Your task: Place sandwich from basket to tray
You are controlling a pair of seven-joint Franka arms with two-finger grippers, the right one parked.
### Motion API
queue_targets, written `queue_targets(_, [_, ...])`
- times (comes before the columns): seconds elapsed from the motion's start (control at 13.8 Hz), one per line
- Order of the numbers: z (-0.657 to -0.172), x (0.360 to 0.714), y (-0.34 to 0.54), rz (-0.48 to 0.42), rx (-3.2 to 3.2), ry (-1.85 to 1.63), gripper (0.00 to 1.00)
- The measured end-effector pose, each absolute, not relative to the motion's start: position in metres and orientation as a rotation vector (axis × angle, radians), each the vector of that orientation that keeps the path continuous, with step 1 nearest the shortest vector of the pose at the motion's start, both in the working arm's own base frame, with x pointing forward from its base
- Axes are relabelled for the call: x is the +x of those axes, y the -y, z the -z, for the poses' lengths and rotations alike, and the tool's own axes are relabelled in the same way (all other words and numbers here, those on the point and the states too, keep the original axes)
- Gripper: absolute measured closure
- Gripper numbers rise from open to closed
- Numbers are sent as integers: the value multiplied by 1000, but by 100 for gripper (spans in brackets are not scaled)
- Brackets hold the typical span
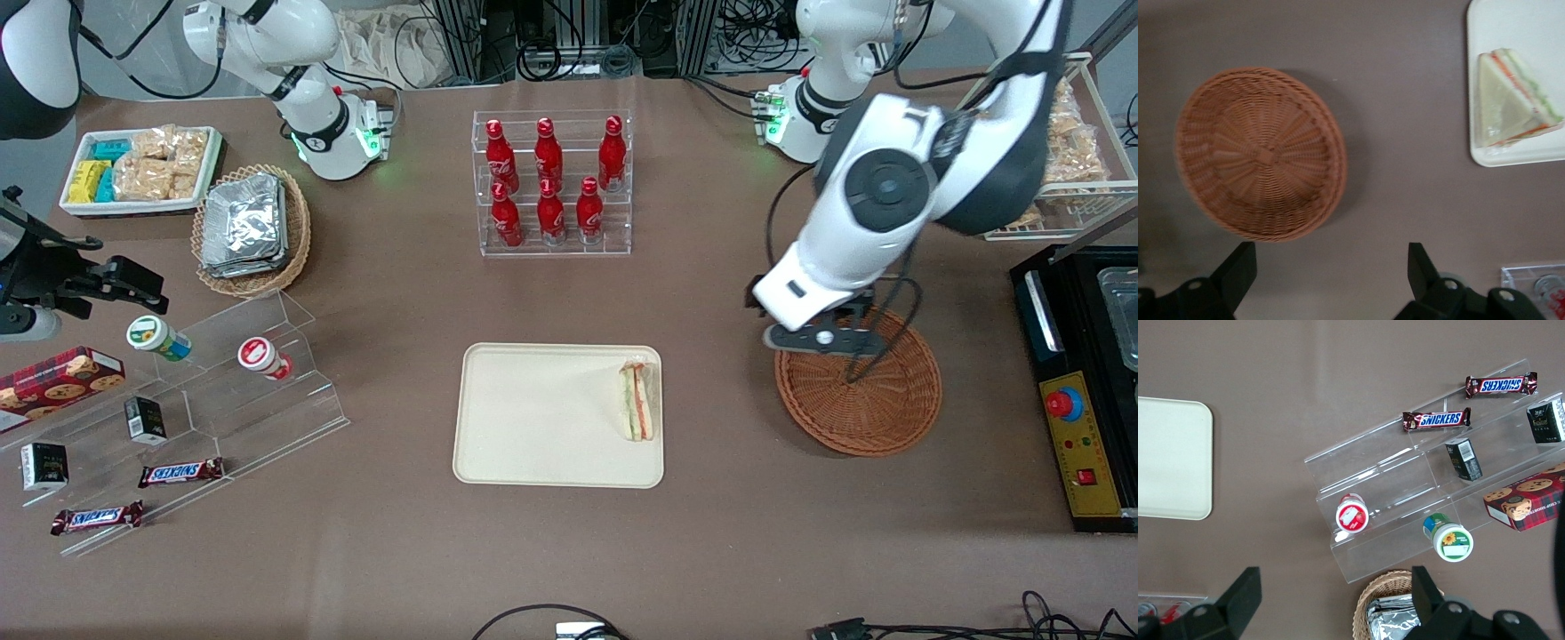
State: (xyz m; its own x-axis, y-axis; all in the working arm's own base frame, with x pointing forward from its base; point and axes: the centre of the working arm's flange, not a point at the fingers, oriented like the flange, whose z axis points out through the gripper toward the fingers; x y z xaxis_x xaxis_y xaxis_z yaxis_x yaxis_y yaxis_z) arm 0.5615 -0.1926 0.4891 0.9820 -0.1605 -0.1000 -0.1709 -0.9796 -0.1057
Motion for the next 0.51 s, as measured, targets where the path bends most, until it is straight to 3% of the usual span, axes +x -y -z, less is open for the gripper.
queue_targets(0.51, [-529, 579, 58, -278, -3104, -202, 0])
